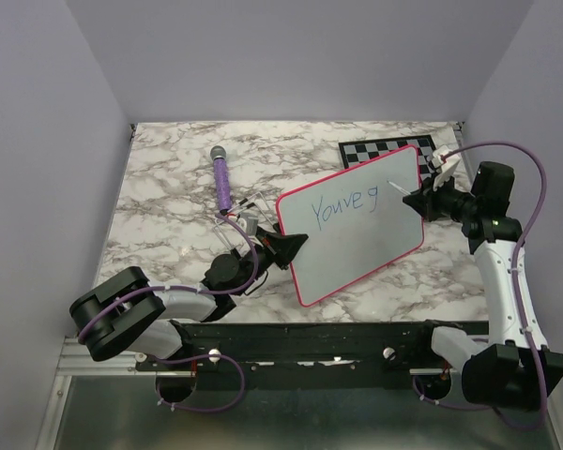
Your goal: Write a sentence on the whiteboard
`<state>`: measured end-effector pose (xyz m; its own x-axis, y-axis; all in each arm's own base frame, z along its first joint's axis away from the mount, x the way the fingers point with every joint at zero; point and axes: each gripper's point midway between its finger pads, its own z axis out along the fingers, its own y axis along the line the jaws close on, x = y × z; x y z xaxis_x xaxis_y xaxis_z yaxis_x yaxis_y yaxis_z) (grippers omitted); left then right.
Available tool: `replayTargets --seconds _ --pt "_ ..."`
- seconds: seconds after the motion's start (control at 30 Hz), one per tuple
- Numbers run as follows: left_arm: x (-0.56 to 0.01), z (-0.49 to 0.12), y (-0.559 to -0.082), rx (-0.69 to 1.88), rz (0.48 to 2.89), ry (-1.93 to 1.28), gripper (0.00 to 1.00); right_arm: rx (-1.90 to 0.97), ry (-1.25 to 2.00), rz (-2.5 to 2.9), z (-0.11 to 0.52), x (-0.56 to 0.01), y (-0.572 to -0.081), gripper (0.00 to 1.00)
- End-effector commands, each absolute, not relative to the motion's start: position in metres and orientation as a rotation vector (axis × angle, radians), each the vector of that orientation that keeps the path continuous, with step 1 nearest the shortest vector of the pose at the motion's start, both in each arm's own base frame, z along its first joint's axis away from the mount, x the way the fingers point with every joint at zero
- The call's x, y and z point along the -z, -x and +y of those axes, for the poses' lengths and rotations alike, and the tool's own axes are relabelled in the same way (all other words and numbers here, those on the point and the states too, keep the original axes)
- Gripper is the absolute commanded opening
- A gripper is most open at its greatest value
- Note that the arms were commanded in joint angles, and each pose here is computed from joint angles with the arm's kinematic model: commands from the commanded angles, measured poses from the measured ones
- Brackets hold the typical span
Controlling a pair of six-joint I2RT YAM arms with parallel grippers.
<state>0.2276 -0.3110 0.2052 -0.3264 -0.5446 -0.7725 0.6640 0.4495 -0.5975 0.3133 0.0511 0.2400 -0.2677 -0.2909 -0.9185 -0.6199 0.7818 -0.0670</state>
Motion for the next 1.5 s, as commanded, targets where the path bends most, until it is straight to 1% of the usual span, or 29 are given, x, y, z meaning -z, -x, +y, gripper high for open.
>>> replayTargets --seconds 0.0,0.37,0.9,1.27,1.47 --pt "-0.188 -0.32 -0.217 1.195 1.513 -0.247 0.0 -0.421 0.736 1.852 0.057 -0.235 -0.313 0.01" --pt "-0.187 -0.324 -0.218 1.205 1.517 -0.248 0.0 -0.469 0.725 1.918 0.056 -0.217 -0.318 0.01" --pt "-0.187 -0.327 -0.218 1.213 1.518 -0.254 0.0 -0.506 0.707 1.926 0.059 -0.216 -0.324 0.01" --pt "-0.185 -0.327 -0.218 1.216 1.52 -0.253 0.0 -0.434 0.638 1.916 0.05 -0.223 -0.333 0.0" --pt "-0.186 -0.326 -0.217 1.215 1.517 -0.25 0.0 -0.384 0.593 1.959 0.04 -0.216 -0.337 0.01"
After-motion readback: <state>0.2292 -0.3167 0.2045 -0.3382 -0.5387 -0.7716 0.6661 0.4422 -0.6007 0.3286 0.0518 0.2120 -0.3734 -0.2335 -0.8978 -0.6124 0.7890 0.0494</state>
